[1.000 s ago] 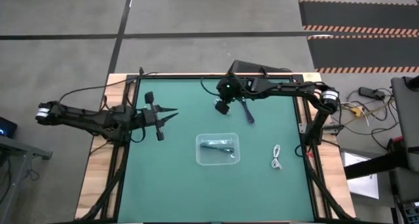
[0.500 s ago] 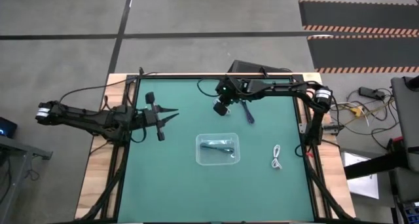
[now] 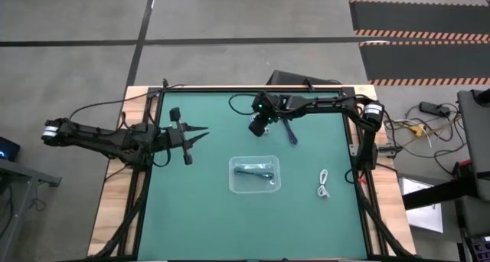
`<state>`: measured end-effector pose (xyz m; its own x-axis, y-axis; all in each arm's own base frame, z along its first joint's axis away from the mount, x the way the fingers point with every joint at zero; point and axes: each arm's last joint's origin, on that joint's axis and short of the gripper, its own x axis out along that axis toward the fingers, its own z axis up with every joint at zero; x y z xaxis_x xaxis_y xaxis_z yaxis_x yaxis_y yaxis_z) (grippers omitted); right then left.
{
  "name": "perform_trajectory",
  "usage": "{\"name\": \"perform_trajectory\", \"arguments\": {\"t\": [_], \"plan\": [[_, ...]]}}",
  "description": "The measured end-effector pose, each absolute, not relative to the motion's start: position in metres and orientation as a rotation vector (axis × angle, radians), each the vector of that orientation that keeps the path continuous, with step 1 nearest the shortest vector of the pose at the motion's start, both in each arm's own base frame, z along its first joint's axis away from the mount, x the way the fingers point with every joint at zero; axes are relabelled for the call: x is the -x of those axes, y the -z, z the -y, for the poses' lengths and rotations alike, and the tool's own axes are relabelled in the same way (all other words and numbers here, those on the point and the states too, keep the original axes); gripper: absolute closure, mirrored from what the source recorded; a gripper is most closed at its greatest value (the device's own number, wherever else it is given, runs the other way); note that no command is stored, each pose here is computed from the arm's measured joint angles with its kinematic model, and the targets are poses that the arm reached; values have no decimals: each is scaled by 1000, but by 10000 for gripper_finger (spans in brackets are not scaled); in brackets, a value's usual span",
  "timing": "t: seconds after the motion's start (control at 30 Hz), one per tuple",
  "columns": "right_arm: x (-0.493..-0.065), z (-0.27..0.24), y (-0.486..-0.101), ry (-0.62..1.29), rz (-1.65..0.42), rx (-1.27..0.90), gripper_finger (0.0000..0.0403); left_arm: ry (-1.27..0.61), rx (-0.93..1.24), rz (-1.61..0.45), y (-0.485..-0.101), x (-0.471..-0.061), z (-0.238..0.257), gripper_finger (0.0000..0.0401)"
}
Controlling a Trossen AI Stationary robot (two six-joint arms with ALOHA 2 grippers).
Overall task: Pick and place USB-C Cables
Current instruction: Put the top white charger cable into the transparent bin
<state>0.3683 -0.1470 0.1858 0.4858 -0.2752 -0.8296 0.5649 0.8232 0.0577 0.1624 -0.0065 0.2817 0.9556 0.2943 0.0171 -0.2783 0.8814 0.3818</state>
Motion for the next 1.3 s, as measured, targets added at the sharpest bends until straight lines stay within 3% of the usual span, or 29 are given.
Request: {"name": "perform_trajectory", "arguments": {"t": [0.23,0.37,0.53,1.3], "plan": [[-367,146,-185,543,-943,-380,225,-298,-391,-42,-282,-162,7,352],[-369,142,-179,475,-991,-269,212,-298,-391,-41,-282,-162,7,352],[-376,130,-170,358,-1034,-111,214,-298,-391,-40,-282,-162,7,352],[-377,133,-158,442,-1063,-42,223,-296,-393,-47,-281,-164,7,352]]}}
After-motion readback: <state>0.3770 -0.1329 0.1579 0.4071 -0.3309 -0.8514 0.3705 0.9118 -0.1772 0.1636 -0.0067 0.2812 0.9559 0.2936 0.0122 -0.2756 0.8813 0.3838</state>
